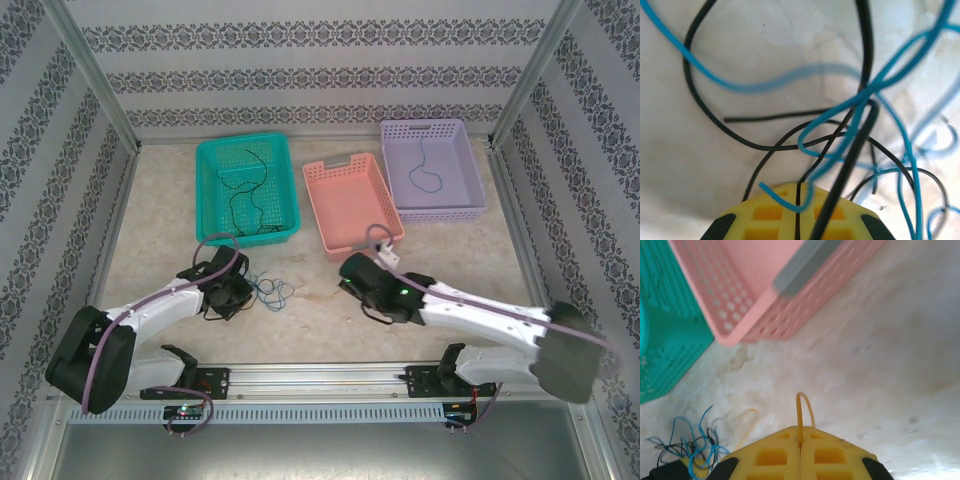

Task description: Untangle the cables

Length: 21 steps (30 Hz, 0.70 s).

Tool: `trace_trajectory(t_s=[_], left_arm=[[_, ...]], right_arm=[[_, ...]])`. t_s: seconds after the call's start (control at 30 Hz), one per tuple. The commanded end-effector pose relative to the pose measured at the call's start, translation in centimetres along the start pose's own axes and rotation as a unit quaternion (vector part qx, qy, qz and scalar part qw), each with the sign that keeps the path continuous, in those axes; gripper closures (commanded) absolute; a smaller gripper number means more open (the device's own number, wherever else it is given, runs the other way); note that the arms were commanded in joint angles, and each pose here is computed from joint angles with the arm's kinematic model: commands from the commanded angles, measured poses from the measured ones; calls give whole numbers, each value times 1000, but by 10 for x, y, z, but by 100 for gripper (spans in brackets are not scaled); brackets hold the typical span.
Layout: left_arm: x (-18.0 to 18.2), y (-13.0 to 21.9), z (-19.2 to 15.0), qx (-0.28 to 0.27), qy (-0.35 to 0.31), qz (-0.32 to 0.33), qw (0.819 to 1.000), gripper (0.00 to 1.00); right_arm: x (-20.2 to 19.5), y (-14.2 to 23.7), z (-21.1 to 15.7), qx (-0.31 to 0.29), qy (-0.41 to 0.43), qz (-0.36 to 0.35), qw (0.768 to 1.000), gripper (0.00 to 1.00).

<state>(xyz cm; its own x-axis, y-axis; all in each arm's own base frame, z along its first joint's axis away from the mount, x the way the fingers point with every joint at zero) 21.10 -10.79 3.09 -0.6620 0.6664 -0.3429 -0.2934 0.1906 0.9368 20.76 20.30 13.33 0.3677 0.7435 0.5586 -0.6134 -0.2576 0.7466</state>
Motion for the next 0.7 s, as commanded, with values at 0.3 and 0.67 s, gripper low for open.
trace_trajectory(t_s=[0.3,0.67], left_arm=[[-27,-20,-15,-4,-28,51,998,100],[-22,-31,-17,-4,-31,75,997,100]], right_arm=[[-51,85,91,-123,108,-21,986,100],[-32,137,139,-189,163,-1,968,100]])
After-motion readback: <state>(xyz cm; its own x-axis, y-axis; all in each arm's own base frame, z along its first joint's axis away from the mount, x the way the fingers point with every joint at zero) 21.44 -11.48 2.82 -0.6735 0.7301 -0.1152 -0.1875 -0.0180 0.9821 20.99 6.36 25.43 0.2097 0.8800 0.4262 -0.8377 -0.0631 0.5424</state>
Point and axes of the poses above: each hand's point on the last joint's axis, 136 mm out from that joint toward the fingers, its own y axis back along the fingers, its own x axis along the line the jaws close on, z = x × y, the point moved 2 cm from there along y, back along the fingers, and after that the axes turned 1 degree about -y, right-handed, at the moved point
